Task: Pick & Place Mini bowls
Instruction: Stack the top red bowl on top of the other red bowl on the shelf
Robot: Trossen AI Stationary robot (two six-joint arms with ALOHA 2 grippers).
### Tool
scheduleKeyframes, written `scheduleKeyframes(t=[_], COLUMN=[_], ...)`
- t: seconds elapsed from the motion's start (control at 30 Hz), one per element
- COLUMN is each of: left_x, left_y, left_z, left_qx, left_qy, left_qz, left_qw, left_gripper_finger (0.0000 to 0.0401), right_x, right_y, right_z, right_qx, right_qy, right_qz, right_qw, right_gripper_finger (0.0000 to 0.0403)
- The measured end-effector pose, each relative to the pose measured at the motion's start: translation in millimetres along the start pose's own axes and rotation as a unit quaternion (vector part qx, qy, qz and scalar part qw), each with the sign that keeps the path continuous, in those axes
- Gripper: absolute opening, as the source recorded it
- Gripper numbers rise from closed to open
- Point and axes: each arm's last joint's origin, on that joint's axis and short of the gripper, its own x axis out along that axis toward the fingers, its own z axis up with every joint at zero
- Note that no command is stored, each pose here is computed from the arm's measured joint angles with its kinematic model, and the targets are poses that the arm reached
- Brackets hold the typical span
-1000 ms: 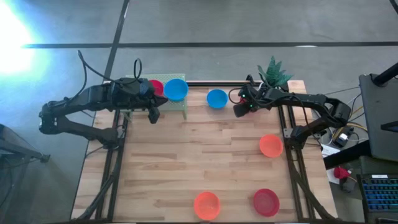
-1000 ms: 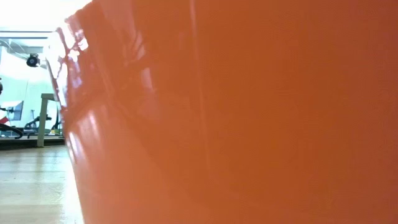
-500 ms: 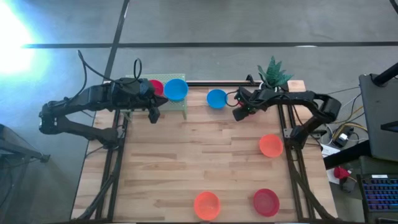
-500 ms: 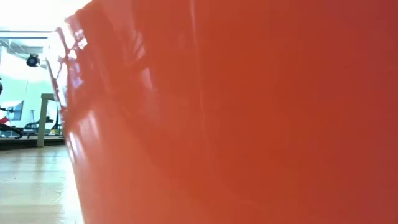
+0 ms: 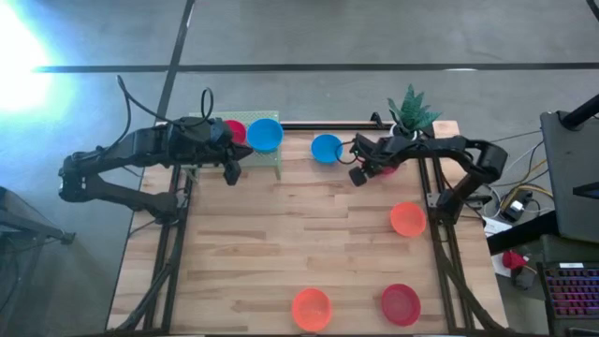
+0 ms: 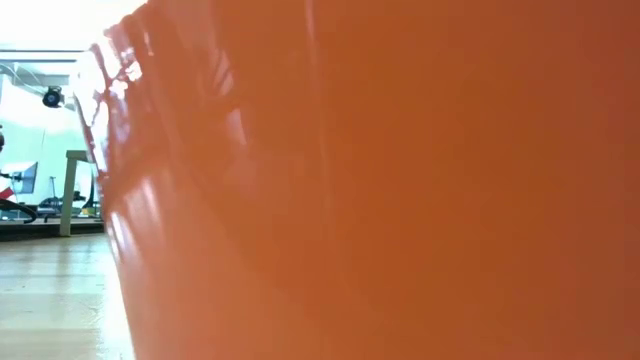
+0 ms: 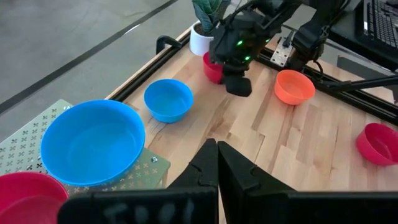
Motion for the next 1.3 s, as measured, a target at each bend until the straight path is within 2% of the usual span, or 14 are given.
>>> scheduleKeyframes(t=[0.17, 0.3, 0.43, 0.57, 0.7, 0.87, 0.97, 1.1, 1.3], left_x=[0, 1, 1, 3, 8, 18, 27, 41, 66], left_y=[0, 0, -1, -1, -3, -6, -9, -13, -20], left_z=[0, 0, 0, -3, -6, -8, -9, -10, -5], left_qx=[0.0, 0.0, 0.001, 0.013, 0.021, 0.035, 0.069, 0.114, 0.12], left_qy=[0.0, 0.001, 0.005, 0.014, 0.029, 0.05, 0.058, 0.071, 0.056], left_qz=[0.0, 0.0, -0.012, -0.026, -0.048, -0.066, -0.075, -0.08, -0.083], left_qw=[1.0, 1.0, 1.0, 0.999, 0.998, 0.996, 0.993, 0.988, 0.988], left_gripper_finger=[0.0, 0.0, 0.0, 0.0002, 0.0023, 0.0064, 0.0081, 0.0087, 0.0087], right_x=[-30, -67, -107, -144, -168, -184, -187, -185, -178], right_y=[11, 30, 53, 75, 95, 117, 131, 147, 166], right_z=[-4, -7, -10, -14, -17, -19, -20, -17, -9], right_qx=[-0.035, -0.117, -0.206, -0.29, -0.357, -0.419, -0.478, -0.534, -0.586], right_qy=[-0.036, -0.067, -0.095, -0.127, -0.151, -0.166, -0.184, -0.197, -0.201], right_qz=[0.044, 0.111, 0.143, 0.168, 0.18, 0.183, 0.16, 0.117, 0.066], right_qw=[0.998, 0.985, 0.964, 0.934, 0.904, 0.874, 0.844, 0.814, 0.783], right_gripper_finger=[0.0009, 0.0008, 0.0008, 0.0008, 0.0008, 0.0008, 0.0008, 0.0008, 0.0008])
